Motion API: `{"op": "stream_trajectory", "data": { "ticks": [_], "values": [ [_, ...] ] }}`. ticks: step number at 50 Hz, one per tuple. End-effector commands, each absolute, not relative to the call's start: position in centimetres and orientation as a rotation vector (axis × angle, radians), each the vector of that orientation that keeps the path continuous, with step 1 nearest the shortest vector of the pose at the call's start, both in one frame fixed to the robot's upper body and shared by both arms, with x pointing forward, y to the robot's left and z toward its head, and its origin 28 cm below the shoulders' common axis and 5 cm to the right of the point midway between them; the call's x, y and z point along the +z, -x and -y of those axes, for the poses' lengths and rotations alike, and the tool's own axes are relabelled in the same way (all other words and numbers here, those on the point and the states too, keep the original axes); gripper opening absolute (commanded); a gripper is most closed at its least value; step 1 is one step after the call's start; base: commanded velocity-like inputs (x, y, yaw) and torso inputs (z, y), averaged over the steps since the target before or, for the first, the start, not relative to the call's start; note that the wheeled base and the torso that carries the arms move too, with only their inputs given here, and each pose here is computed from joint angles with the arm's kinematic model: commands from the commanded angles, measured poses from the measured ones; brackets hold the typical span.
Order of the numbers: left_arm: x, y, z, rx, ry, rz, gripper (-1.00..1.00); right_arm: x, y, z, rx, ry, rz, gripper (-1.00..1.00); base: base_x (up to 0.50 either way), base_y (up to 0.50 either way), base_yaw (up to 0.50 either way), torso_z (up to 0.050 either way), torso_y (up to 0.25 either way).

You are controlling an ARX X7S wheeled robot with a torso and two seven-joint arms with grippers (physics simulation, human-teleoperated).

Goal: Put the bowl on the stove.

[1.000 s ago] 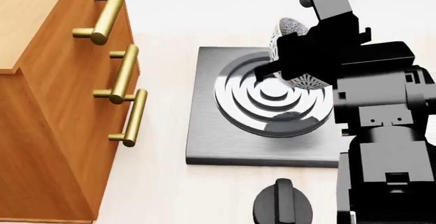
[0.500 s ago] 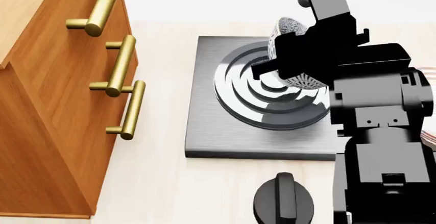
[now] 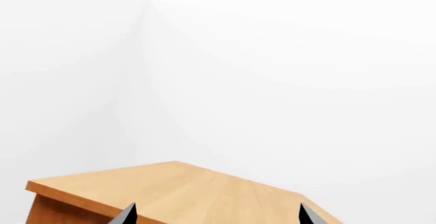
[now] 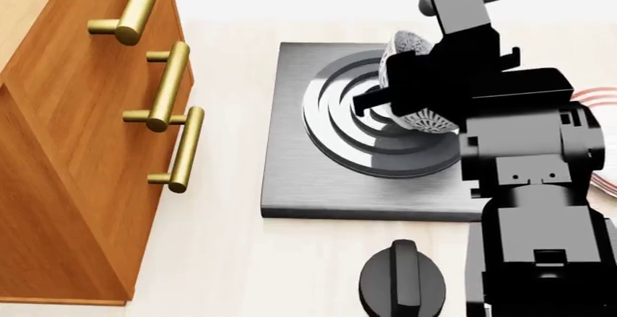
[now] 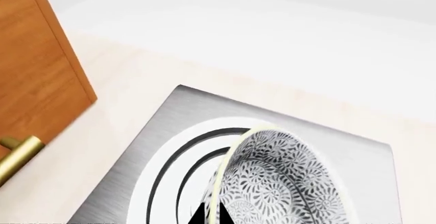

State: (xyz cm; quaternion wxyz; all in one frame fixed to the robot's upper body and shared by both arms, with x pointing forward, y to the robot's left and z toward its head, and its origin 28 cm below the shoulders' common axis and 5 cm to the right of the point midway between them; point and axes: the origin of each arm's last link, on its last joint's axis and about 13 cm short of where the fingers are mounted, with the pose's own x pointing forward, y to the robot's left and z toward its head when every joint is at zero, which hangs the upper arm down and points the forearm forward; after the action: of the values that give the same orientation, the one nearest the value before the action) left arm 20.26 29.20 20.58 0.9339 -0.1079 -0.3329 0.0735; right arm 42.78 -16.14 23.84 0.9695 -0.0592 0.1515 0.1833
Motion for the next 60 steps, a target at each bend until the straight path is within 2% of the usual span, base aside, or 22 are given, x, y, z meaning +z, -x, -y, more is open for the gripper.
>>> {"op": "stream_trajectory", "data": {
  "ticks": [1, 30, 31, 45, 46, 60],
  "values": [
    [20.56, -20.27, -29.23, 0.152, 0.221, 0.684, 1.0, 23.83, -42.8, 15.83, 0.372, 0.116, -0.312, -1.0, 0.0, 0.0, 0.0, 0.0, 0.0],
    [20.49, -20.31, -29.32, 0.158, 0.234, 0.685, 1.0, 23.85, -42.8, 15.72, 0.375, 0.113, -0.314, -1.0, 0.0, 0.0, 0.0, 0.0, 0.0],
    [20.51, -20.3, -29.32, 0.157, 0.234, 0.686, 1.0, 23.85, -42.8, 15.72, 0.375, 0.113, -0.314, 1.0, 0.0, 0.0, 0.0, 0.0, 0.0],
    [20.48, -20.33, -29.34, 0.158, 0.236, 0.687, 1.0, 23.85, -42.8, 15.72, 0.375, 0.113, -0.314, 1.0, 0.0, 0.0, 0.0, 0.0, 0.0],
    [20.47, -20.33, -29.33, 0.158, 0.236, 0.686, 1.0, 24.21, -43.11, 14.94, 0.481, 0.051, -0.239, 1.0, 0.0, 0.0, 0.0, 0.0, 0.0],
    [20.52, -20.26, -29.29, 0.155, 0.237, 0.687, 1.0, 24.41, -43.13, 15.43, 0.563, -0.025, -0.189, 1.0, 0.0, 0.0, 0.0, 0.0, 0.0]
  ]
}}
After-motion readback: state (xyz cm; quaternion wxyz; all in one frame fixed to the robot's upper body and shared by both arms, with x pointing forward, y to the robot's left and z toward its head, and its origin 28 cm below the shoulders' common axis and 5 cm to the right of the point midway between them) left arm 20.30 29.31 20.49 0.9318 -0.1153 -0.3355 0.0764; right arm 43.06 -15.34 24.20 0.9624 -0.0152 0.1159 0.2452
